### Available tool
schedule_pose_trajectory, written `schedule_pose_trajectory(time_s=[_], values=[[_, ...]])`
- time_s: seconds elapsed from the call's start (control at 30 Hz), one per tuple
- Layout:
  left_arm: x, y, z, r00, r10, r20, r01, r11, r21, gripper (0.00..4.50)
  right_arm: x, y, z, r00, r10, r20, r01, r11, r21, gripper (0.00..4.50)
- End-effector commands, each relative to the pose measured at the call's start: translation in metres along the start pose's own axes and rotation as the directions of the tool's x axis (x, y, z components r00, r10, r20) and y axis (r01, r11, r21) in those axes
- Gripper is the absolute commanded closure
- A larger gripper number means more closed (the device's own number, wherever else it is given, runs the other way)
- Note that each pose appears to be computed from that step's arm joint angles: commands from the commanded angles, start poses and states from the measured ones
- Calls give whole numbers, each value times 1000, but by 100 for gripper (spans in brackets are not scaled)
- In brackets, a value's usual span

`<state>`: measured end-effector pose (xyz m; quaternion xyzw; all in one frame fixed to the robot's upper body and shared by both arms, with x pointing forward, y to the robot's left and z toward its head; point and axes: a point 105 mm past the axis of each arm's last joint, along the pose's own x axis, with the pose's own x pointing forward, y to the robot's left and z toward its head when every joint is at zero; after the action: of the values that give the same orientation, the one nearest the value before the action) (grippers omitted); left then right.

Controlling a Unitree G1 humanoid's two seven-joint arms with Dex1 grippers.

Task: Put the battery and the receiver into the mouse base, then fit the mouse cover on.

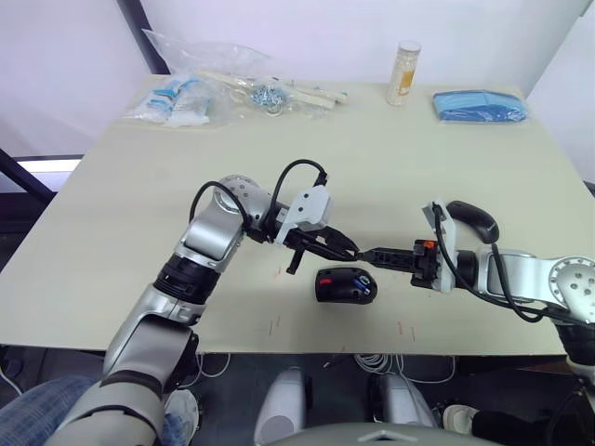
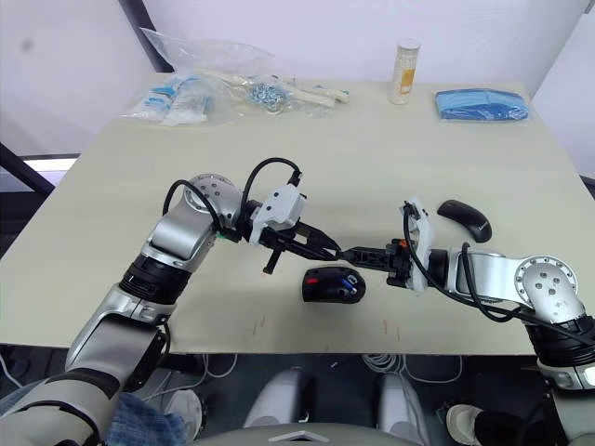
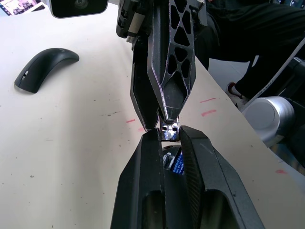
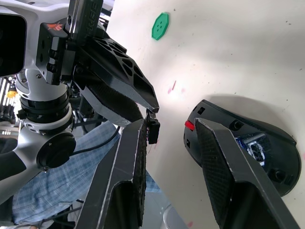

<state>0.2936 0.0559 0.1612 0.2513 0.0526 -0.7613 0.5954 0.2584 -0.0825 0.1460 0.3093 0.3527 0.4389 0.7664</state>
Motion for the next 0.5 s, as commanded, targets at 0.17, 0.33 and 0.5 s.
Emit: schedule_pose_trajectory(time_s=[0.17,0.33,0.5], values=[[0,2,7,1000,-2,14,1,1000,31,426,-4,7,3,1000,24,10,-24,1000,-15,445],[0,2,7,1000,2,16,-3,1000,30,426,-4,7,2,1000,27,5,-27,999,-19,445],[1,3,7,1000,8,22,-8,1000,25,426,-4,9,3,999,33,7,-33,999,-23,445]])
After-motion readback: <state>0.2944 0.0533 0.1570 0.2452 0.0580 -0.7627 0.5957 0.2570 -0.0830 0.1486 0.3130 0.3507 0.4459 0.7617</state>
